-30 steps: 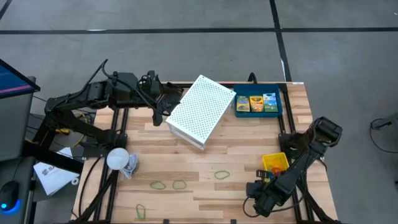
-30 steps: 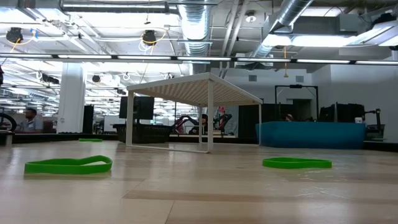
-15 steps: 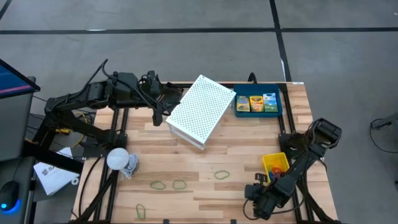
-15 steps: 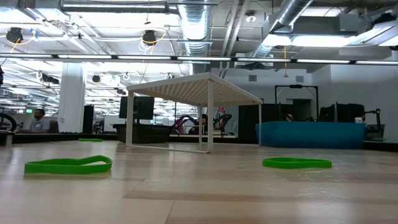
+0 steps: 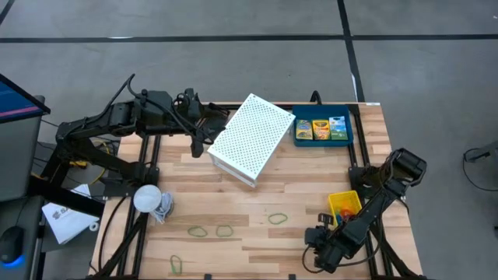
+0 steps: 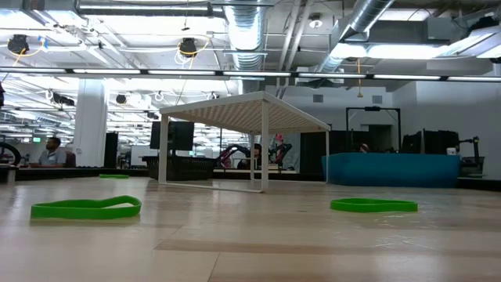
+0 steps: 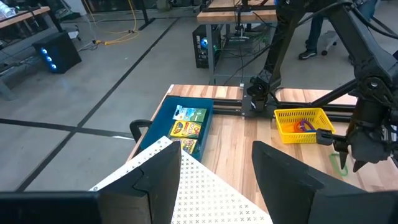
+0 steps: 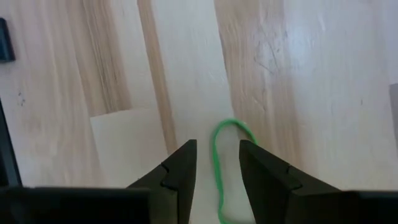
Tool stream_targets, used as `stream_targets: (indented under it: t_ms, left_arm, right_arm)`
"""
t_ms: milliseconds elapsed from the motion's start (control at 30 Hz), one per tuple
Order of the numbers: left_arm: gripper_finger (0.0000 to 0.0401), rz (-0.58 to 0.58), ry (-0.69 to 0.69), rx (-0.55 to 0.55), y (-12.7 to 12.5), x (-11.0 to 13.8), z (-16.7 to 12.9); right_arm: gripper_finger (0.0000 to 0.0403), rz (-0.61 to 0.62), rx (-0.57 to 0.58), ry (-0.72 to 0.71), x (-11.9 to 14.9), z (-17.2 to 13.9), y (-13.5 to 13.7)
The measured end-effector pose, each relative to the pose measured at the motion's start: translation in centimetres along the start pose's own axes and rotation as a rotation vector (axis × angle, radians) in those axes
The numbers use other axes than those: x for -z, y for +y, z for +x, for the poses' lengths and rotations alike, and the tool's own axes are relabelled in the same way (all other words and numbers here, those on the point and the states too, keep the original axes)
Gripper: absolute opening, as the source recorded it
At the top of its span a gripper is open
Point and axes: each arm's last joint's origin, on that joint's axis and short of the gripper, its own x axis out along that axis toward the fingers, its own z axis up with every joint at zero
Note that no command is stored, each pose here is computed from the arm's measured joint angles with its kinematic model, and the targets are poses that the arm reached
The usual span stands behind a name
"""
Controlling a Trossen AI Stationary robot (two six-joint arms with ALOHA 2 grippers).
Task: Pick & Place Office Desk Supplies
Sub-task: Put the green rubber band into the black bin
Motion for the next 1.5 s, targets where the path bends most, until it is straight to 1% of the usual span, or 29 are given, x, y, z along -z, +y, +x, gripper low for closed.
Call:
stream_targets:
  t_ms: [100, 300, 533, 667, 867, 967, 1133, 1300, 1500]
  left_arm:
    - [0.0191, -0.001, 0.0, 0.0, 0.0, 0.0, 0.0]
    - [0.0191, -0.005, -0.001, 0.022, -0.1, 0.0, 0.0]
    - [0.0191, -0.005, -0.001, 0.023, -0.1, 0.0, 0.0]
    - [0.0191, -0.008, -0.001, 0.024, -0.1, 0.0, 0.0]
    - [0.0191, -0.021, -0.001, 0.025, -0.1, 0.0, 0.0]
    - [0.0191, -0.021, -0.001, 0.025, -0.1, 0.0, 0.0]
    - [0.0191, -0.021, -0.001, 0.025, -0.1, 0.0, 0.0]
    - [0.0191, -0.021, -0.001, 0.025, -0.1, 0.0, 0.0]
    - [0.0191, -0.021, -0.001, 0.025, -0.1, 0.0, 0.0]
  right_arm:
    - [0.0118, 0.022, 0.003, -0.011, 0.2, -0.1, 0.1]
    - [0.0118, 0.018, -0.014, -0.023, 0.5, 0.1, 0.2]
    - [0.0118, 0.007, 0.018, -0.021, 1.2, 0.7, -0.5]
    - [0.0118, 0.019, -0.011, -0.023, 1.2, 1.0, -0.5]
    - [0.0118, 0.088, -0.038, -0.027, 1.2, 1.0, -0.2]
    - [0.0116, 0.102, -0.062, -0.033, 1.1, 1.0, 0.0]
    - [0.0089, 0.141, -0.065, -0.03, 1.0, 1.0, 0.0]
    - [0.0055, 0.222, -0.056, -0.029, 1.3, 1.3, -0.4]
    - [0.0006, 0.281, -0.034, -0.009, 1.4, 1.9, -1.2]
